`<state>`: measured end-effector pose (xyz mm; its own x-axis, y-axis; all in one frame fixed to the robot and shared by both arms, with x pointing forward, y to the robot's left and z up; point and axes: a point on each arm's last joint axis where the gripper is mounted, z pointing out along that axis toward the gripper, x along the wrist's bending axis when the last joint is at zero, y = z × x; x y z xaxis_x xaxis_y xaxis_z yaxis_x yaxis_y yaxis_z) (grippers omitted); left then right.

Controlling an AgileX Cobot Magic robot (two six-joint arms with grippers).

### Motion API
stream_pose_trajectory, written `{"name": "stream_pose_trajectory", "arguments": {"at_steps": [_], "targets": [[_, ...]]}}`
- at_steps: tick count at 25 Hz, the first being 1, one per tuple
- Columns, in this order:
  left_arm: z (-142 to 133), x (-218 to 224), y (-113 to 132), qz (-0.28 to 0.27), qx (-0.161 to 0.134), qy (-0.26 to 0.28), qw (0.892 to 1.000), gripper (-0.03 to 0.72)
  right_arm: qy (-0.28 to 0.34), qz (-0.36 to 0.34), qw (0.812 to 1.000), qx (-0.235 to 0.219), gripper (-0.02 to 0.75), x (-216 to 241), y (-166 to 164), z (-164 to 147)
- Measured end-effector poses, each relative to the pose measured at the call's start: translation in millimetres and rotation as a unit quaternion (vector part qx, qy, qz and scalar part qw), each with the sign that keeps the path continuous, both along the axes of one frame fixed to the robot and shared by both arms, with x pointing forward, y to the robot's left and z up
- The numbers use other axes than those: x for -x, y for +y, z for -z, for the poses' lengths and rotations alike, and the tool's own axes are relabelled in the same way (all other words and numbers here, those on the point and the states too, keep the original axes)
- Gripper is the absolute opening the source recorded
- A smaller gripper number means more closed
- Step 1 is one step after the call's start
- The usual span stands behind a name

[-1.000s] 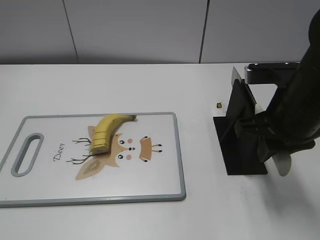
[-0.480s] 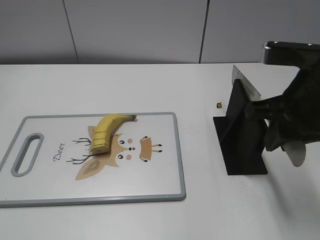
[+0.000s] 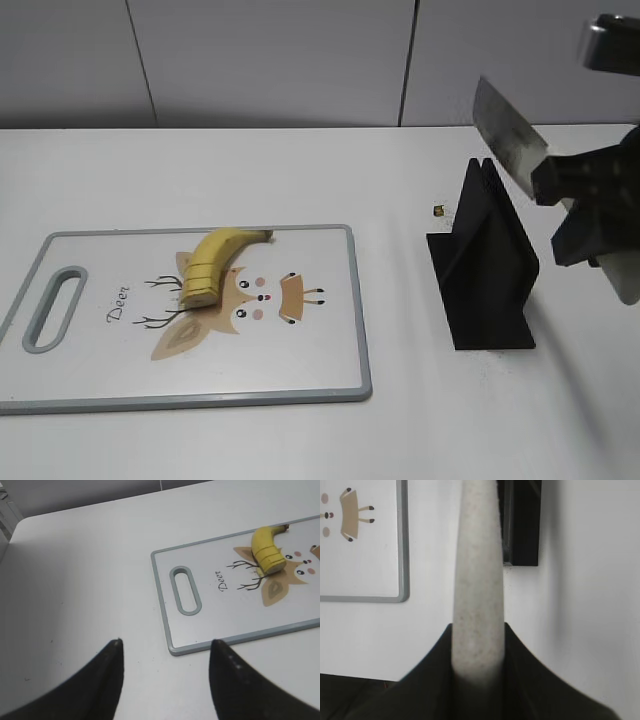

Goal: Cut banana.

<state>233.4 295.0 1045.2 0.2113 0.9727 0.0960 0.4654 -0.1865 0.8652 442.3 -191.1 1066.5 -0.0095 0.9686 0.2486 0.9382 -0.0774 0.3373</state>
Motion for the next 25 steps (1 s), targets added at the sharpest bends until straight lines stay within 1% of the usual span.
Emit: {"name": "stream_pose_trajectory", "arguments": {"at_steps": [2, 4, 8, 11, 13, 15, 19, 22, 24, 25], "targets": [[-0.1, 0.0, -0.1, 0.000, 0.001, -0.001, 1.000, 0.535, -0.016, -0.006, 1.000, 0.000, 0.160, 1.6, -1.7, -7.6], [-2.3, -0.1, -0.1, 0.000, 0.001, -0.009, 1.000, 0.535, -0.034, -0.025, 0.999, 0.004, 0.160, 0.6, -1.5, -14.8], [-15.9, -0.6, -0.2, -0.001, 0.007, -0.049, 0.999, 0.535, -0.071, -0.068, 0.995, 0.013, 0.160, -7.1, 2.1, -31.8], [-27.3, -12.9, -1.1, -0.001, 0.007, -0.040, 0.999, 0.535, -0.092, -0.102, 0.990, 0.025, 0.160, -21.1, 9.0, -41.9], [-33.8, -26.9, -2.1, 0.004, -0.004, -0.024, 1.000, 0.535, -0.100, -0.126, 0.986, 0.035, 0.160, -34.1, 15.5, -44.6], [-41.2, -41.6, -3.1, 0.013, -0.022, -0.018, 1.000, 0.535, -0.107, -0.152, 0.981, 0.048, 0.160, -46.2, 21.6, -45.5], [-53.3, -76.2, -6.2, 0.031, -0.048, -0.005, 0.998, 0.535, -0.119, -0.223, 0.964, 0.081, 0.160, -70.2, 33.6, -41.8], [-61.1, -103.5, -11.3, 0.065, -0.069, 0.019, 0.995, 0.535, -0.119, -0.284, 0.946, 0.103, 0.160, -83.9, 41.9, -35.3], [-65.0, -125.2, -16.1, 0.095, -0.081, 0.040, 0.991, 0.535, -0.113, -0.325, 0.932, 0.112, 0.160, -91.5, 47.4, -31.3], [-68.9, -134.6, -18.6, 0.112, -0.088, 0.043, 0.989, 0.535, -0.108, -0.346, 0.925, 0.118, 0.160, -95.4, 50.1, -28.1]]}}
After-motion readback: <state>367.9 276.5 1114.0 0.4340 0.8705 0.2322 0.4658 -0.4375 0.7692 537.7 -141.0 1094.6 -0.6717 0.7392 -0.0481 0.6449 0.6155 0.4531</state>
